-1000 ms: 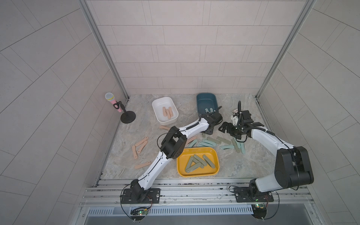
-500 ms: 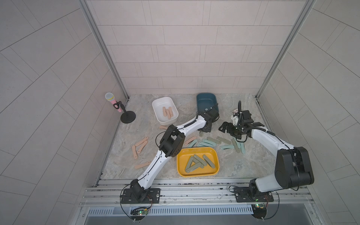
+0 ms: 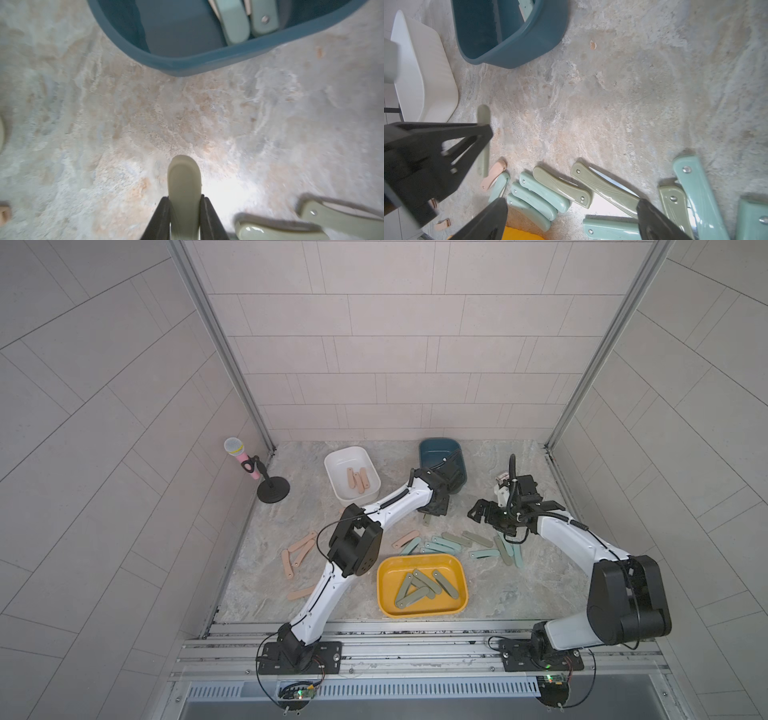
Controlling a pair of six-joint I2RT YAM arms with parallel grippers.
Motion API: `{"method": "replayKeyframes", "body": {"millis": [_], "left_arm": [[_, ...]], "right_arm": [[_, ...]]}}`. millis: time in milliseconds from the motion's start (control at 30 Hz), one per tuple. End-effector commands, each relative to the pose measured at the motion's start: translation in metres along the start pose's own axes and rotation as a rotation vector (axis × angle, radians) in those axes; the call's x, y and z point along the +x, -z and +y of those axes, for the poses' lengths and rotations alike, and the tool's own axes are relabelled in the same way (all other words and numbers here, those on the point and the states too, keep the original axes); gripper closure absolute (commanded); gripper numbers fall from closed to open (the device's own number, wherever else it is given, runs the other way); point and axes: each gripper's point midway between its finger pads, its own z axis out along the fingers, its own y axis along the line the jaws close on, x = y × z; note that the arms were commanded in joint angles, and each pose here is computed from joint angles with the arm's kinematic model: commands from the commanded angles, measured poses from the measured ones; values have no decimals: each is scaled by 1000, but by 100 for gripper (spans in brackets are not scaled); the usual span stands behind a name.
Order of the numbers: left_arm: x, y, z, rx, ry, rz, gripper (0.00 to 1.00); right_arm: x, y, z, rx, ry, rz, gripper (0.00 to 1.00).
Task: Place the fruit knives into the storage box by color
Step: Pick up the fruit knife from the center of the board, then place the fruit knife in the storage box.
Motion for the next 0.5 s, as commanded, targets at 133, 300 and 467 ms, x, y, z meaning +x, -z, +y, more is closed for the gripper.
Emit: {"method": "replayKeyframes", "body": {"millis": [133,300,467], "left_arm": [[48,91,-6,46,-192,-45,86],[113,125,-2,72,-339,-27,87],[181,132,5,91,-487,17,87]], "right_arm": [[-6,17,1,22,9,-51,0],[0,26,-3,38,18,-71,0],[13,29,-14,70,26,-74,0]]}}
